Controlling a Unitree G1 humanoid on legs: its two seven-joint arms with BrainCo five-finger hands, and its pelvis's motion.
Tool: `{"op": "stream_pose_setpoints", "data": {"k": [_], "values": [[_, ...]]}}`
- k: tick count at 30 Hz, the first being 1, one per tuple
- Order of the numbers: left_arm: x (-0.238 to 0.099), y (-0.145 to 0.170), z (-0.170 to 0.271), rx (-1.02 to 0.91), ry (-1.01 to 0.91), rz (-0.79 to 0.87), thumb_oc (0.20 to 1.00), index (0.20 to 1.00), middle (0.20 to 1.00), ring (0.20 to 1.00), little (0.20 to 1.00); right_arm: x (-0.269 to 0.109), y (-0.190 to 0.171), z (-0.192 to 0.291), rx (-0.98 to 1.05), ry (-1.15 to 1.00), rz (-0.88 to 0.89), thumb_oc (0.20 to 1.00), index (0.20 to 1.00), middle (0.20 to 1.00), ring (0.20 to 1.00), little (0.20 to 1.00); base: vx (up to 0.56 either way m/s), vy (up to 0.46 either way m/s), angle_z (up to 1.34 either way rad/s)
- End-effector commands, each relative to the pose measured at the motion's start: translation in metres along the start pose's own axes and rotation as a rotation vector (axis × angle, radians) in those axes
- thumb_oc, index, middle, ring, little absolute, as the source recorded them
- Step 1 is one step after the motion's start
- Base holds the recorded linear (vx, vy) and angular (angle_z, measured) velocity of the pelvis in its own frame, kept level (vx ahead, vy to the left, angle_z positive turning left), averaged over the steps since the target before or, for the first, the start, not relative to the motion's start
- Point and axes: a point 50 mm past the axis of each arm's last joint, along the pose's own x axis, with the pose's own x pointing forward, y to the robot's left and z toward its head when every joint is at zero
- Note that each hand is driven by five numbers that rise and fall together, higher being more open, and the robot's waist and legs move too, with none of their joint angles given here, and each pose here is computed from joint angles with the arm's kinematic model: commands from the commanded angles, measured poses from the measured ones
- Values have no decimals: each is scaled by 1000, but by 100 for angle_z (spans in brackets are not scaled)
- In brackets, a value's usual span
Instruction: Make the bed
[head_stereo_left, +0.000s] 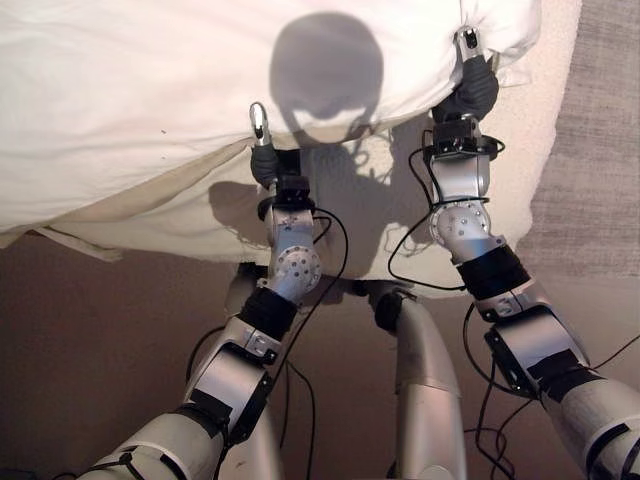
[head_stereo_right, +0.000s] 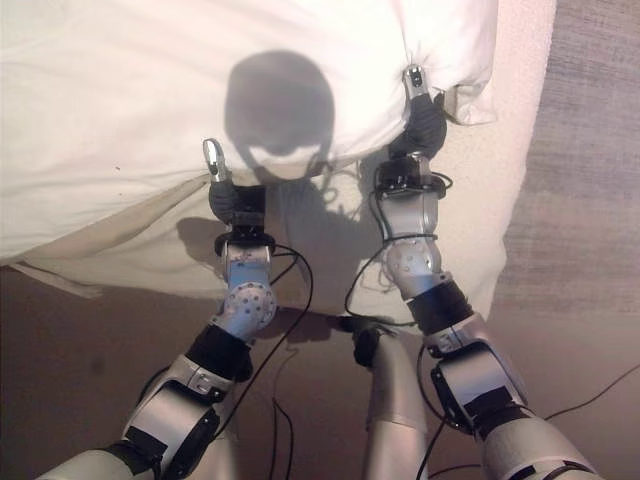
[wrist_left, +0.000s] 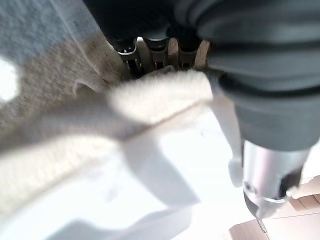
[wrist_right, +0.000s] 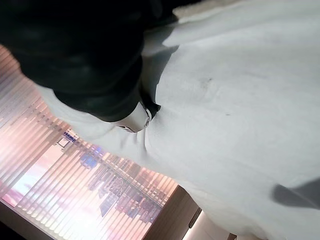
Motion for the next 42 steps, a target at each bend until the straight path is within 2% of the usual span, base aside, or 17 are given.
{"op": "stream_pose_setpoints", "data": {"k": [1, 10, 30, 31, 32, 33, 34, 42], "values": [[-3, -78, -25, -17, 58, -313, 1000, 1000, 1000, 1000, 1000, -10, 13, 15, 29, -103, 95, 200, 200, 200, 200, 200, 0, 0, 0], [-8, -95, -31, -49, 83, -363, 1000, 1000, 1000, 1000, 1000, -17, 8, 8, 28, -77, 78, 200, 200, 200, 200, 200, 0, 0, 0], [-30, -92, -68, -55, 253, -360, 1000, 1000, 1000, 1000, 1000, -18, 11, 1, 28, -42, 80, 200, 200, 200, 200, 200, -1, -3, -2], [-29, -90, -68, -54, 251, -357, 561, 561, 561, 561, 561, -18, 11, 1, 27, -42, 81, 200, 200, 200, 200, 200, 4, -8, -4], [-29, -90, -67, -54, 247, -354, 507, 507, 507, 507, 507, -18, 11, 2, 25, -44, 79, 200, 200, 200, 200, 200, 0, -6, -4], [-28, -90, -66, -61, 248, -355, 332, 332, 332, 332, 332, -19, 11, 1, 23, -42, 79, 200, 200, 200, 200, 200, 1, -3, -3], [-28, -89, -65, -52, 245, -354, 200, 200, 200, 200, 200, -19, 10, 2, 23, -44, 76, 200, 200, 200, 200, 200, 0, 0, 0], [-21, -84, -48, -21, 173, -354, 200, 200, 200, 200, 200, -21, 7, 4, 13, -57, 67, 200, 200, 200, 200, 200, 0, 0, 0]]}}
